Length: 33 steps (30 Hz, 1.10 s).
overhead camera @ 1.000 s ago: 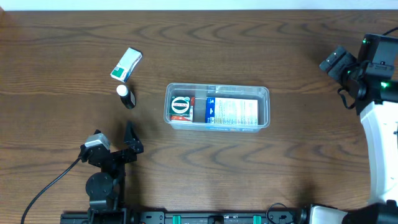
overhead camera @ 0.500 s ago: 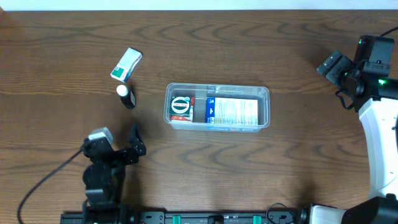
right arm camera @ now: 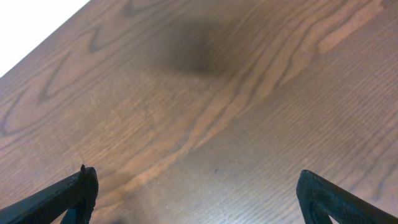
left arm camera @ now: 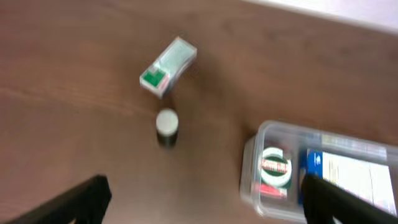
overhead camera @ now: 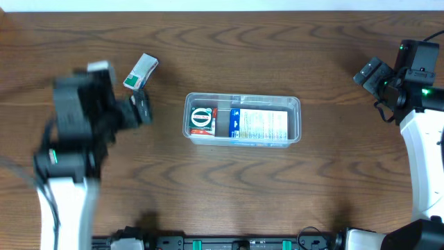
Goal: Pack container
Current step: 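Move the left gripper over the white-green Panadol box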
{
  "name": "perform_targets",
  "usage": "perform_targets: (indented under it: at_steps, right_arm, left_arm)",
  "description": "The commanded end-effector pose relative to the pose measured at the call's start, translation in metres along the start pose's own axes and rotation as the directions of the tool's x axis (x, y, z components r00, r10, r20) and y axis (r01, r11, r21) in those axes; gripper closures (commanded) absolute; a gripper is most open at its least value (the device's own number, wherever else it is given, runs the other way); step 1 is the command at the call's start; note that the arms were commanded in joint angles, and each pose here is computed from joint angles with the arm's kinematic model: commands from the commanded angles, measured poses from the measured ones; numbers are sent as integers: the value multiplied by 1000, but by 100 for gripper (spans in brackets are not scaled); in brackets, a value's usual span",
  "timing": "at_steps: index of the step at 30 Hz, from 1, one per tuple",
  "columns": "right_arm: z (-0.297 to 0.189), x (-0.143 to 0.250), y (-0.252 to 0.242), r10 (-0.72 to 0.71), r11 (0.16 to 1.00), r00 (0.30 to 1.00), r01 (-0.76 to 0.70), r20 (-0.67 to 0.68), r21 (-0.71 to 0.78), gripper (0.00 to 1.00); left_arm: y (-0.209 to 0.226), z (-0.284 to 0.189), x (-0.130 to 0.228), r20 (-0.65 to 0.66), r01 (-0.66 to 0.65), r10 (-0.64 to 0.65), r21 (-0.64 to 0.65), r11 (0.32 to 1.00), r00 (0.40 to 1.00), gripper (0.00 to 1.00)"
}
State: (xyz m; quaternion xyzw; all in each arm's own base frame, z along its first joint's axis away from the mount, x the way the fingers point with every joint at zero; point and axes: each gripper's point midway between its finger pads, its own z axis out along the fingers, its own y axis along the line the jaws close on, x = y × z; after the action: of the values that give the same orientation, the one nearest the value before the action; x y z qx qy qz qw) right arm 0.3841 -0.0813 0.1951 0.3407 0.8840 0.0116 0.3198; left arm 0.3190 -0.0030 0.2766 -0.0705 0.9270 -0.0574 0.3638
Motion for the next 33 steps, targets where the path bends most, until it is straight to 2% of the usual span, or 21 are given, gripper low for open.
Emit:
perform_targets:
  at_steps: [1,8,15,20,33]
  right_arm:
    - [0,-2,-2,13,1000,1000,-13,2,3,1]
    - [0,-2,-2,13,1000,1000,-13,2,3,1]
    - [0,-2,-2,13,1000,1000,-13,2,3,1]
    - [0,-2,-2,13,1000,1000,-13,2,3,1]
    - [0,-2,-2,13,1000,1000,-13,2,3,1]
  left_arm:
    - [-5,11,-35,-58,-79,79,8,997,995,2]
    - [-4,77,-71,-97,-223,223,20,975,970,2]
    - [4,144,-58,-182,-311,314,45,949,932,2]
    - [10,181,-42,-237,-435,443,85,896,865,2]
    - [57,253,-15,-324,-391,390,65,918,862,2]
